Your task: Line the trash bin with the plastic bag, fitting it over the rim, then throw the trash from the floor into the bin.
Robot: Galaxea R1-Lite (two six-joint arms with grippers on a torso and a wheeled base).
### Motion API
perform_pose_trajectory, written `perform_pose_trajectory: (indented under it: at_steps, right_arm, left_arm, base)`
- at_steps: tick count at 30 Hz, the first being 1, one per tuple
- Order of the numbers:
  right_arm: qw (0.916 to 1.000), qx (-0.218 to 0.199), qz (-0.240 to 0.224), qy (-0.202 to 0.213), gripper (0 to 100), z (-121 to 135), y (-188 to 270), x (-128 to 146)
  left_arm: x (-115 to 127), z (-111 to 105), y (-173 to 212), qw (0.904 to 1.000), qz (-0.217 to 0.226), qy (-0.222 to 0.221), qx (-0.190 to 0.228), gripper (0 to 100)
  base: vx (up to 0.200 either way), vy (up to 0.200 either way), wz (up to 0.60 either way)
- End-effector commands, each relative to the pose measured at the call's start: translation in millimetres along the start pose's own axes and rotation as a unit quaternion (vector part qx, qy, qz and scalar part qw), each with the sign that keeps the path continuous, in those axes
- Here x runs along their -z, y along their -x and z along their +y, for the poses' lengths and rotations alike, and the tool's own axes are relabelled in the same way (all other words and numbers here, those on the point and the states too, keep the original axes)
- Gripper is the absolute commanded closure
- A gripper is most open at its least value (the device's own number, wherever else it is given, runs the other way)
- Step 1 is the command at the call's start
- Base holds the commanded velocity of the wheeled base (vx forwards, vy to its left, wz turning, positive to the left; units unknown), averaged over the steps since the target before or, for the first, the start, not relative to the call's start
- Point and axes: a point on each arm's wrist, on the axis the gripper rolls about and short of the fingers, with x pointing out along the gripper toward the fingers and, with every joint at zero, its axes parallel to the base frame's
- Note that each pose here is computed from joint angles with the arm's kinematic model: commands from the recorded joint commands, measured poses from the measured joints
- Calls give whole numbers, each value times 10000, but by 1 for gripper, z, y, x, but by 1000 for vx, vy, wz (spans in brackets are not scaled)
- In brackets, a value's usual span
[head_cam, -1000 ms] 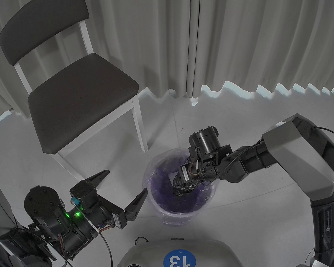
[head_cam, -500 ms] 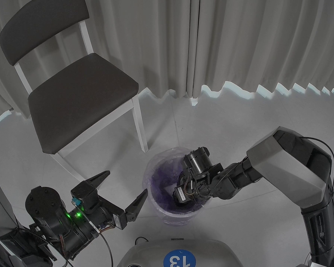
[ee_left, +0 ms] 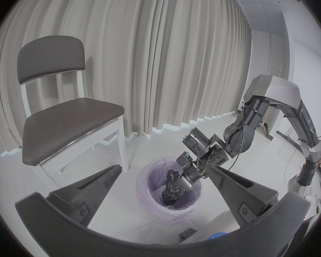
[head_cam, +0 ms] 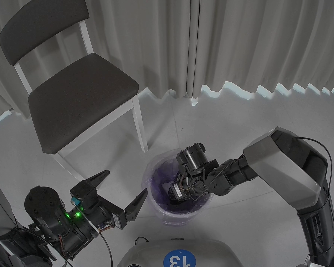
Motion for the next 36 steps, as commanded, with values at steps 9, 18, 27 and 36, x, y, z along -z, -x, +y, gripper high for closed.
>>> perform_pose_trajectory:
  at_steps: [9,18,27,36]
  right_arm:
    - [9984,-110,528,147,100,0,-3,-19]
    - [9946,-217,945,357,100,2,-7,-15]
    - [9943,-241,911,507,0,3,-9,-17]
    - [9949,-229,858,469,0,2,-4,-20]
  left_arm:
    - [-1,1,0,10000,-71,20,-20,0]
    - [0,6,-2,9999,-42,35,-149,0]
    - [0,7,-3,9998,-33,36,-179,0]
    - [1,8,-3,9998,-25,43,-187,0]
  base:
    - [0,0,0]
    - [0,0,0]
    - [0,0,0]
    - [0,0,0]
